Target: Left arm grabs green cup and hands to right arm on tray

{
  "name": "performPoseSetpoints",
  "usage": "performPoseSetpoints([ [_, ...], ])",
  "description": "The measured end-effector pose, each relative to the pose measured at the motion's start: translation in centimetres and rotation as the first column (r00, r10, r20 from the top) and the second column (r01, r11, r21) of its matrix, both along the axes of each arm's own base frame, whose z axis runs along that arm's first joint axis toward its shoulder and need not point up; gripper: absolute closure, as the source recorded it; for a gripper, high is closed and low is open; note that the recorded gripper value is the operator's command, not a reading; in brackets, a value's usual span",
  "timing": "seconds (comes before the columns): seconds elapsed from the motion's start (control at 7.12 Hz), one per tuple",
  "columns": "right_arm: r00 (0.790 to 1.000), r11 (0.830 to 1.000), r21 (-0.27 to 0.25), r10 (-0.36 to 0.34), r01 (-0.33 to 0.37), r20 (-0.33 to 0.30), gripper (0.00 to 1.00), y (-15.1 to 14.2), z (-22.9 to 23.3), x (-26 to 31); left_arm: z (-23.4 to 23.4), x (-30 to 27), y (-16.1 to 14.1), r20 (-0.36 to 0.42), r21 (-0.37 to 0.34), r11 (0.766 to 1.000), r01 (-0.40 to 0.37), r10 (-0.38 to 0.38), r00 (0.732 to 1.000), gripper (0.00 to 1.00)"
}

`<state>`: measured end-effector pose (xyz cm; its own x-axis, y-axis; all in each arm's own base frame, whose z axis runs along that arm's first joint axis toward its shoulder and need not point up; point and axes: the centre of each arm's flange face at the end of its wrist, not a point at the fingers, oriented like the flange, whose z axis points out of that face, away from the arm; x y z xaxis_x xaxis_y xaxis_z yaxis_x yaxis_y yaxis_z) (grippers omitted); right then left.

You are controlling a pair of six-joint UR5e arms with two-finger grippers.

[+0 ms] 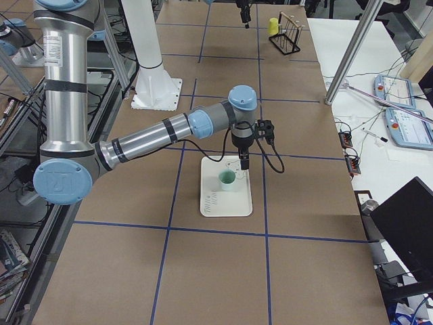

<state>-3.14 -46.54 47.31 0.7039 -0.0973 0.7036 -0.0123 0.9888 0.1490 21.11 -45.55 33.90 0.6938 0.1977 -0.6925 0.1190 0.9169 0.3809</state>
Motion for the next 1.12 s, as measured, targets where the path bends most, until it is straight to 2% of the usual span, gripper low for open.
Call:
performPoseSetpoints([
  [0.28, 0.999, 0.999, -0.03, 0.042, -0.042, -0.005, 0.0, 1.9, 3.4, 6.2, 4.9, -9.5, -0.8, 0.088, 0.02, 0.988, -0.152, 0.15, 0.985, 0.0],
  [0.56, 0.995, 0.99, -0.1, 0.102, -0.103, -0.015, 0.0, 5.5, 7.2, 9.6, 8.7, -17.2, -1.0, 0.158, -0.015, 0.958, -0.285, 0.284, 0.946, 0.0],
  [0.84, 0.992, 0.985, -0.116, 0.126, -0.127, -0.019, 0.0, 7.2, 8.3, 11.1, 10.9, -19.9, -0.2, 0.158, -0.119, 0.937, -0.328, 0.344, 0.926, 0.0],
  [1.12, 0.995, 0.991, -0.096, 0.095, -0.097, -0.02, 0.0, 8.6, 8.5, 11.2, 13.3, -20.2, -0.3, 0.133, -0.204, 0.92, -0.334, 0.364, 0.922, 0.0],
])
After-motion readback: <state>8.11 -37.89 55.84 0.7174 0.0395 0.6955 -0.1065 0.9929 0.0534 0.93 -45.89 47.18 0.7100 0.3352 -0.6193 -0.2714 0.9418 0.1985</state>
